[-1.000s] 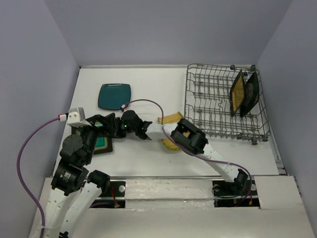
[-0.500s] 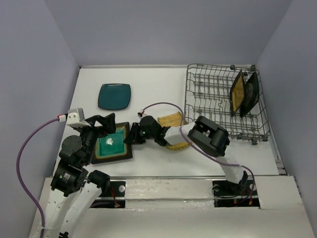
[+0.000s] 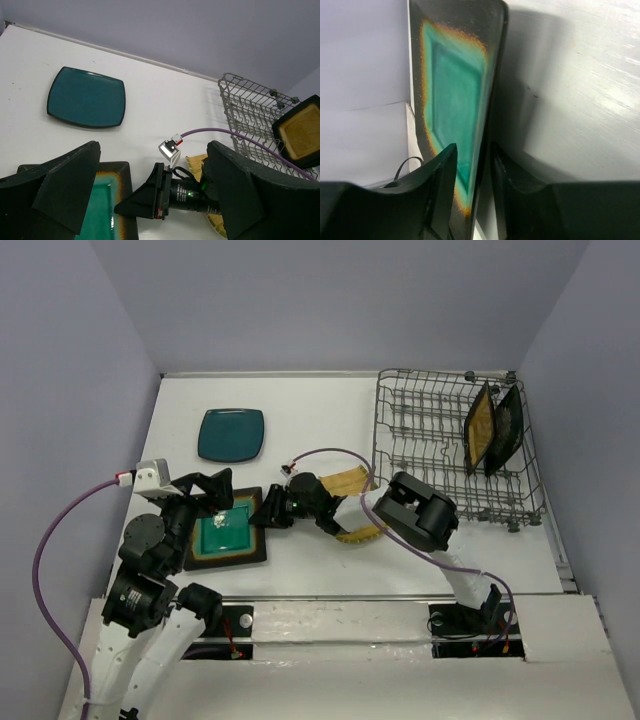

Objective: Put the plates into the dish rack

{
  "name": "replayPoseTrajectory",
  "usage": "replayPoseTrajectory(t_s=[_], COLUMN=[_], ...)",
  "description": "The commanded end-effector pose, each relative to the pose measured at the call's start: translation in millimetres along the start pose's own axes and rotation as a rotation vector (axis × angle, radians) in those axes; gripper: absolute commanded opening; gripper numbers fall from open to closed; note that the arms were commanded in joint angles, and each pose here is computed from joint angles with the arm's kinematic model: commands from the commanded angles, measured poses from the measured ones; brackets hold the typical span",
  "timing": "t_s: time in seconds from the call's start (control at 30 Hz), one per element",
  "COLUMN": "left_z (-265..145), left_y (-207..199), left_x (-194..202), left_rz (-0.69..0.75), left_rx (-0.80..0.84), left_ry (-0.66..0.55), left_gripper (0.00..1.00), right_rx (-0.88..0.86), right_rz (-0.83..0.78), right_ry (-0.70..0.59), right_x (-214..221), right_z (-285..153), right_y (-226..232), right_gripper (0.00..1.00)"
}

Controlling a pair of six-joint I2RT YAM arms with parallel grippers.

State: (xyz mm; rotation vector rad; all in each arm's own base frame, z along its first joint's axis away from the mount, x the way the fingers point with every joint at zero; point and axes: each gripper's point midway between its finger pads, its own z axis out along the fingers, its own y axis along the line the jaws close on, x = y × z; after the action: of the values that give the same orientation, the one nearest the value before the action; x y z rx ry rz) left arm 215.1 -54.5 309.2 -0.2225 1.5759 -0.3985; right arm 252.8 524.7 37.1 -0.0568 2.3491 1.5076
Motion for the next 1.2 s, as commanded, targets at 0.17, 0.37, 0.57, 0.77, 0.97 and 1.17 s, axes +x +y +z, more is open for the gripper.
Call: replayPoseTrajectory(t_s=[0.17, 0.37, 0.57, 0.77, 0.97, 1.17], left_z=[-3, -4, -6, -9, -13, -23], left_y=[-5, -6, -7, -9, -14, -25], left_x=[-17, -18, -18, -21, -23, -26], left_rz=[-0.021, -0.021, -0.023, -0.023, -0.026, -0.032], left_rx=[0.02, 0.028, 0.037, 0.052, 0.083, 0.156], left_ry=[-0.063, -0.066, -0.071, -0.084, -0.091, -0.106], left_gripper=[0.99, 0.99, 0.99, 0.99, 0.99, 0.99], right_rx=[0.084, -0.022, -0.087, -0.041, 0.178, 0.572], right_rz=[0.031, -0.019, -0.19, -0.35, -0.444, -0.571], right_ry=[0.065, 0.023, -0.14, -0.345, -0.559, -0.705], right_x=[22, 6, -39, -117, -211, -283], right_z=[6, -1, -35, -109, -226, -355], right_y=[-38, 0, 69, 114, 103, 98], right_gripper=[0.07, 0.07, 0.07, 0.07, 0.07, 0.07])
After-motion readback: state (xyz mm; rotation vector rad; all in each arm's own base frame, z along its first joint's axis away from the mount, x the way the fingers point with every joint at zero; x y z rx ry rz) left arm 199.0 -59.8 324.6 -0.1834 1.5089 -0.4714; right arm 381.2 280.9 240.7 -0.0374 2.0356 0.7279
